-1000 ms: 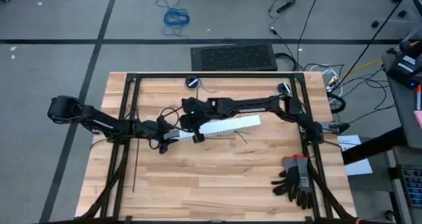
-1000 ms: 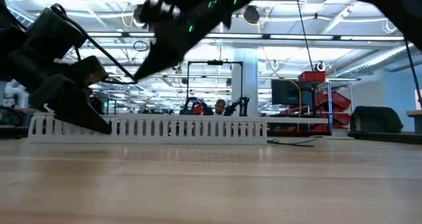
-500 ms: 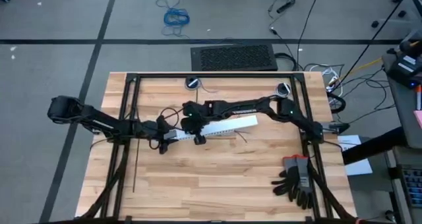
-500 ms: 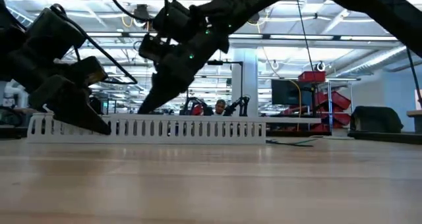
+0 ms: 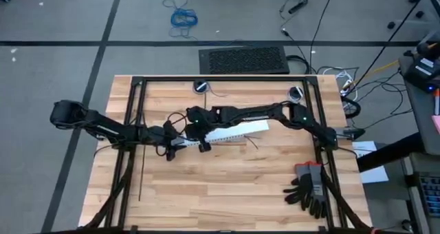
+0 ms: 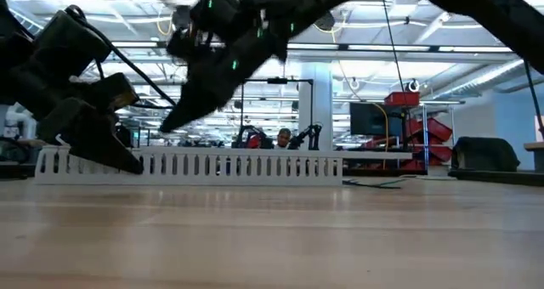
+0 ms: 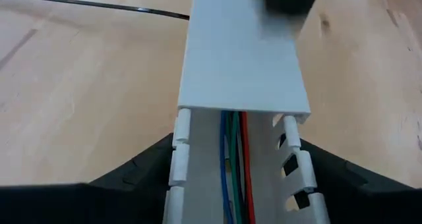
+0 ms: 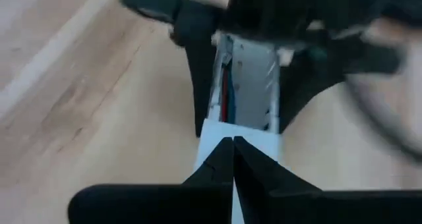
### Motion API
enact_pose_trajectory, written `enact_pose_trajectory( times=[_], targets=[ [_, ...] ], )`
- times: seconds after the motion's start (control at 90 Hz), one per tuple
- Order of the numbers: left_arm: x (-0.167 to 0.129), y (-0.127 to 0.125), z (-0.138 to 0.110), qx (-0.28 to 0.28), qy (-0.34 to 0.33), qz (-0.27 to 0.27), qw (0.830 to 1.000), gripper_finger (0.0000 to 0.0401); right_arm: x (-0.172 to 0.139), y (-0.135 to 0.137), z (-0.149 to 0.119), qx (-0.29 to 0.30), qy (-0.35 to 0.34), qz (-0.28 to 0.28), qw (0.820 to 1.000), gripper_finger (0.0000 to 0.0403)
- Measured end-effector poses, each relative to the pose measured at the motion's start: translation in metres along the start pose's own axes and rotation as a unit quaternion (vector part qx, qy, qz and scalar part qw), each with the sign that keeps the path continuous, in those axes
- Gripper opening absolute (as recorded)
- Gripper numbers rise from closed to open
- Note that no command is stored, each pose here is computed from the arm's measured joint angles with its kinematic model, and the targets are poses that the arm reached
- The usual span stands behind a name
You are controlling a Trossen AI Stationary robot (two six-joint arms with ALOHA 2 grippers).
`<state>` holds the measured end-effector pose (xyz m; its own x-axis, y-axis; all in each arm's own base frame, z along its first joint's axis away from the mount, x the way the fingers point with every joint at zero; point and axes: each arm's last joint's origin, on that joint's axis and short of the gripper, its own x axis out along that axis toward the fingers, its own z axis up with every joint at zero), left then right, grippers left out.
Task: Ziptie cables
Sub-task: Close the cable duct
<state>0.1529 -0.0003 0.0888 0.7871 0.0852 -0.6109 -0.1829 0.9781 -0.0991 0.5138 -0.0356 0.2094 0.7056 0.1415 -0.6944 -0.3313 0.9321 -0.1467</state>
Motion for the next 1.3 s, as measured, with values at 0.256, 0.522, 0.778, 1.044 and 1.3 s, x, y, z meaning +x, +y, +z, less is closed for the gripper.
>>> enact_pose_trajectory(
  times=[0.256, 0.522, 0.778, 1.044, 1.3],
  targets=[
    [0.000, 0.000, 0.000, 0.000, 0.000, 0.000, 1.000, 0.0253, -0.013, 0.000, -0.019, 0.029, 0.128, 0.035, 0.991, 0.0000],
    [0.000, 0.000, 0.000, 0.001, 0.001, 0.001, 1.000, 0.0253, 0.018, -0.011, -0.042, 0.041, 0.092, 0.057, 0.993, 0.0000],
    [0.000, 0.000, 0.000, 0.002, 0.001, 0.000, 1.000, 0.0253, 0.041, -0.012, -0.037, 0.039, 0.041, 0.069, 0.996, 0.0000],
    [0.000, 0.000, 0.002, 0.000, -0.009, 0.004, 1.000, 0.0223, 0.017, -0.009, -0.020, 0.027, 0.053, 0.018, 0.998, 0.0000],
    [0.000, 0.000, 0.004, 0.000, -0.016, 0.003, 1.000, 0.0225, -0.027, 0.001, 0.003, 0.015, 0.070, 0.014, 0.997, 0.0000]
  ],
)
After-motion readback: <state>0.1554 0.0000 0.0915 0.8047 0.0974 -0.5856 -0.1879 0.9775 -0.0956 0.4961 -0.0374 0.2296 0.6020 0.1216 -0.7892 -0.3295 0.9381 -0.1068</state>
